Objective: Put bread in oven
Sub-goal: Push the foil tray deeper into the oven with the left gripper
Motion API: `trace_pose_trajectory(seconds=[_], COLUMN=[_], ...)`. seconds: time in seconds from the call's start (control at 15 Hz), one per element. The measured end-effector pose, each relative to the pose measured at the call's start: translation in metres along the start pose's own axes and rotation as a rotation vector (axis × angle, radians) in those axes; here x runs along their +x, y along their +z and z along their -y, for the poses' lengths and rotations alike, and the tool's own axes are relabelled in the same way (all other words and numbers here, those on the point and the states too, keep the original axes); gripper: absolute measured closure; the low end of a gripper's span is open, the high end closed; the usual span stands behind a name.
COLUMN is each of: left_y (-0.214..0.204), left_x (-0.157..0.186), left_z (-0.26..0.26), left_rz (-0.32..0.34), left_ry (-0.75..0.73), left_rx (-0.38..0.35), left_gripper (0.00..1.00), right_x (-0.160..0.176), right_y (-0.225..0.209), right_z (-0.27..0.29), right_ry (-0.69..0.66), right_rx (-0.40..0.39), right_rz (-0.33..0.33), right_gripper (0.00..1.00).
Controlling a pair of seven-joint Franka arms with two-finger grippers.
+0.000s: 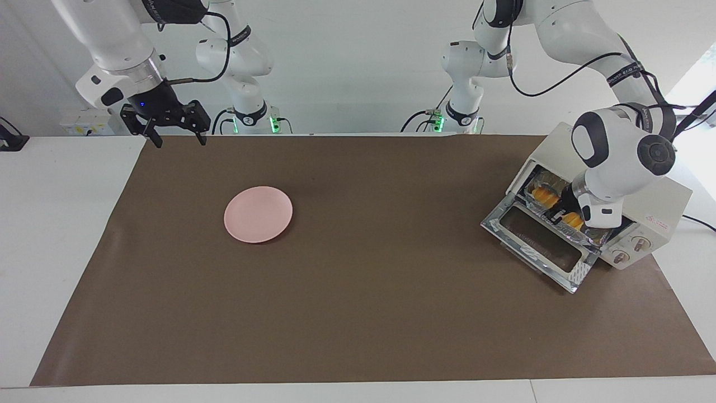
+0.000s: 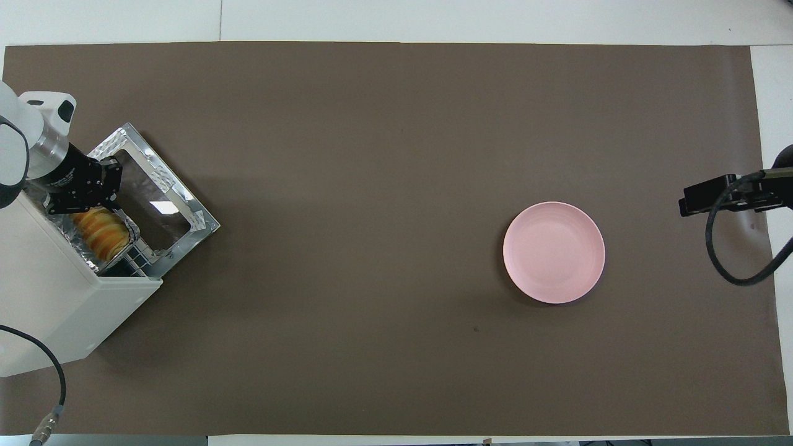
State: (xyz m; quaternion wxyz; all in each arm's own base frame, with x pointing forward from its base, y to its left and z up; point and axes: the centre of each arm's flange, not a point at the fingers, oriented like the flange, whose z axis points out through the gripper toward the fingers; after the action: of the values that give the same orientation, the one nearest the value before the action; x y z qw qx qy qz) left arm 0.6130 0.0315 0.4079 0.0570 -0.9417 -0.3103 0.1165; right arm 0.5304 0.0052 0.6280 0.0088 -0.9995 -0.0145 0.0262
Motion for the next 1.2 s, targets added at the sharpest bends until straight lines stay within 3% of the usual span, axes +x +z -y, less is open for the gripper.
trace_pose_trajectory(seconds=[0.67, 1.2], left_y=[0.002, -0.012], left_x=[-0.005, -0.007], left_z=[0.005, -0.002], left_rz=[0.009, -0.024], left_ry=[0.003, 0.019], left_rx=[0.014, -0.005], left_gripper=[0.96, 0.12], right_x=[0.000, 0.000], right_y=[0.000, 0.000], right_z=[0.000, 0.000], right_ry=[0.000, 0.000], right_rx=[0.000, 0.000], right_rz=[0.000, 0.000], right_gripper=[0.00, 0.00])
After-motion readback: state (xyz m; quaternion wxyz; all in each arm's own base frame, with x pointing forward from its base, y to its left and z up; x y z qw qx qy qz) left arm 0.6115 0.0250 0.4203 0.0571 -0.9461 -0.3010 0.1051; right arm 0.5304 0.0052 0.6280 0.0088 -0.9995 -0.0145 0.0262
